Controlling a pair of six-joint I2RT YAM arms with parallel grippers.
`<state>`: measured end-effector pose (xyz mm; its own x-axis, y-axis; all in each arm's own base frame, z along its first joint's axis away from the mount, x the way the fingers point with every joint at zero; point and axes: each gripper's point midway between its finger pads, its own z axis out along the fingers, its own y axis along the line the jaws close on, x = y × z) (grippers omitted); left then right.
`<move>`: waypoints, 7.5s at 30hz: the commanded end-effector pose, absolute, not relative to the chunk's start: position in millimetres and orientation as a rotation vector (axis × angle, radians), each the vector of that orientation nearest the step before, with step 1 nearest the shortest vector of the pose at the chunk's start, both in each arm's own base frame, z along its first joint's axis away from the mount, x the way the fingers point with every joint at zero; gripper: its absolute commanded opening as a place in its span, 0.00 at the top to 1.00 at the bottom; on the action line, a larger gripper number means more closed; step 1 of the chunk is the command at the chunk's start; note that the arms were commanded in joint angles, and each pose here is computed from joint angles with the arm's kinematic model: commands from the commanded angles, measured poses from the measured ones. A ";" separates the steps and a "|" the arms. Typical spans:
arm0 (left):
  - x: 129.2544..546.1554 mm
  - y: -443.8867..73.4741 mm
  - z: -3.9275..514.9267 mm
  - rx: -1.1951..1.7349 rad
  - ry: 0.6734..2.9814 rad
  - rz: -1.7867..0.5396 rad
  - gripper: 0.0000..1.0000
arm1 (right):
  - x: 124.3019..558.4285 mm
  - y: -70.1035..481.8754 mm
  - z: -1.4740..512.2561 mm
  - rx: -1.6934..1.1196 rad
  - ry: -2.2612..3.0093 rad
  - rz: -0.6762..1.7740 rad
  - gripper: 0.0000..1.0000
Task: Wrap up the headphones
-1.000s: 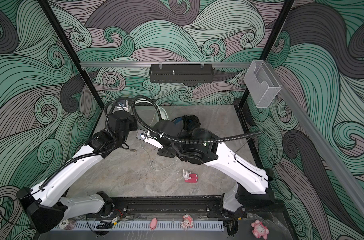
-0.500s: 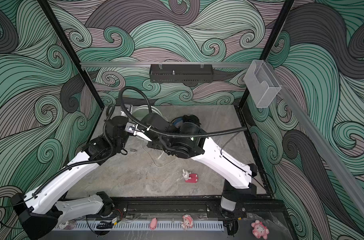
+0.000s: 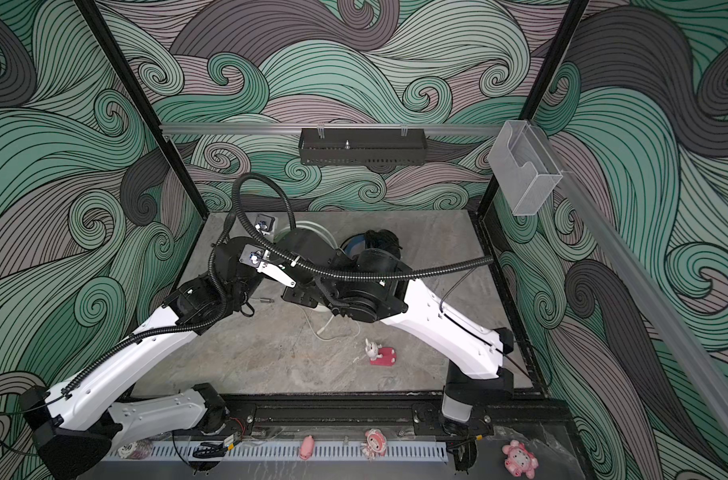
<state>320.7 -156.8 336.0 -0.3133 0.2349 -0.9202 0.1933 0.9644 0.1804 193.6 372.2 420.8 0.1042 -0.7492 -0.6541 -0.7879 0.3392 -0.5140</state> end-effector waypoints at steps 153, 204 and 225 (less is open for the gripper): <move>357.6 -79.9 506.9 -0.801 1.448 -0.815 1.00 | 164.3 358.4 261.2 -1.472 1.761 0.249 1.00; 334.6 -91.3 425.6 -0.223 1.729 -0.012 1.00 | 155.5 368.7 438.1 -1.387 1.570 0.102 1.00; 319.1 -89.6 462.9 0.076 1.618 0.244 1.00 | 182.9 303.7 457.3 -1.395 1.501 -0.346 0.93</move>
